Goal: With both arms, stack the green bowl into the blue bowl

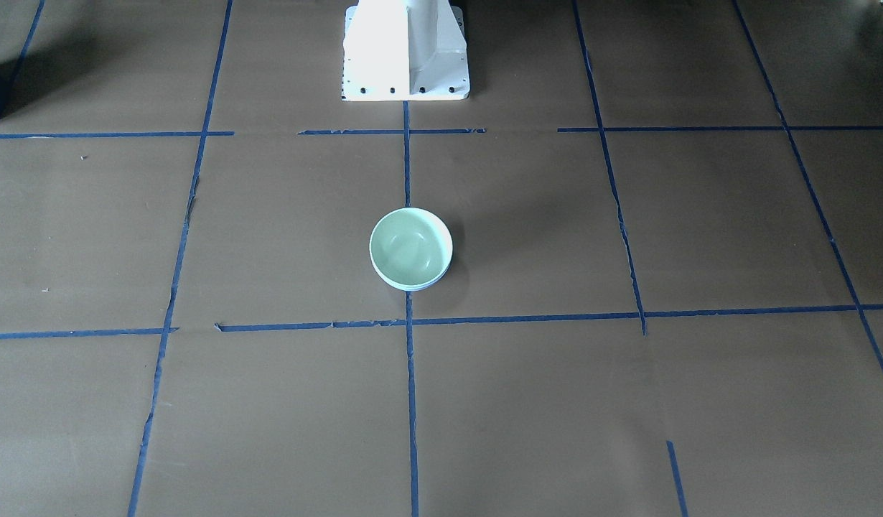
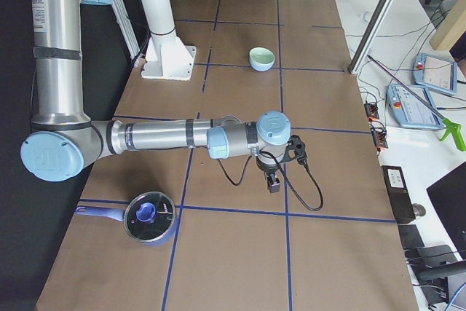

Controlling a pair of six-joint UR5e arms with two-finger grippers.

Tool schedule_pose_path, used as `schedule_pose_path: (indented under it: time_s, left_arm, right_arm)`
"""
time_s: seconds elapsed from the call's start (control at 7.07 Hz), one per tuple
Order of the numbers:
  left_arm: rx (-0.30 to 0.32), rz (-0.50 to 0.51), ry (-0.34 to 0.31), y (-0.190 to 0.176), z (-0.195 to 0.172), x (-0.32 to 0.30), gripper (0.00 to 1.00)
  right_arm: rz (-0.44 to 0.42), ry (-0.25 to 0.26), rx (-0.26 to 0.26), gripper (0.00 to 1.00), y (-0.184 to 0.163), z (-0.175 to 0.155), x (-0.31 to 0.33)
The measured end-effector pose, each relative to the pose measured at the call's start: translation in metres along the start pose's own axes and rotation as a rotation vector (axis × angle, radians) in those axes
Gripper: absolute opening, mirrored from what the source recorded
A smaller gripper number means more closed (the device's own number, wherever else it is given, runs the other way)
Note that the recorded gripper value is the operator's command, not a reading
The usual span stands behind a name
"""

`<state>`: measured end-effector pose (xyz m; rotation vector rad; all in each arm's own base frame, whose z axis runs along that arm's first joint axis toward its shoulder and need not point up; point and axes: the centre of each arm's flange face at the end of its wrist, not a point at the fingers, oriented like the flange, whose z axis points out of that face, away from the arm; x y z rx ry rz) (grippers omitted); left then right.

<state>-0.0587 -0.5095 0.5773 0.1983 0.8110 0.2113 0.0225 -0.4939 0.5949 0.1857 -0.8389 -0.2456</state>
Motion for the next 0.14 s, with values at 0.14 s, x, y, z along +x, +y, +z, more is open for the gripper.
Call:
schedule_pose_path:
  time_s: [0.14]
  left_arm:
    - [0.003, 0.004, -0.002, -0.0025, -0.0014, 0.0014, 1.0]
  right_arm:
    - [-0.007, 0.0, 0.005, 1.0, -0.0038, -0.0021, -0.0025]
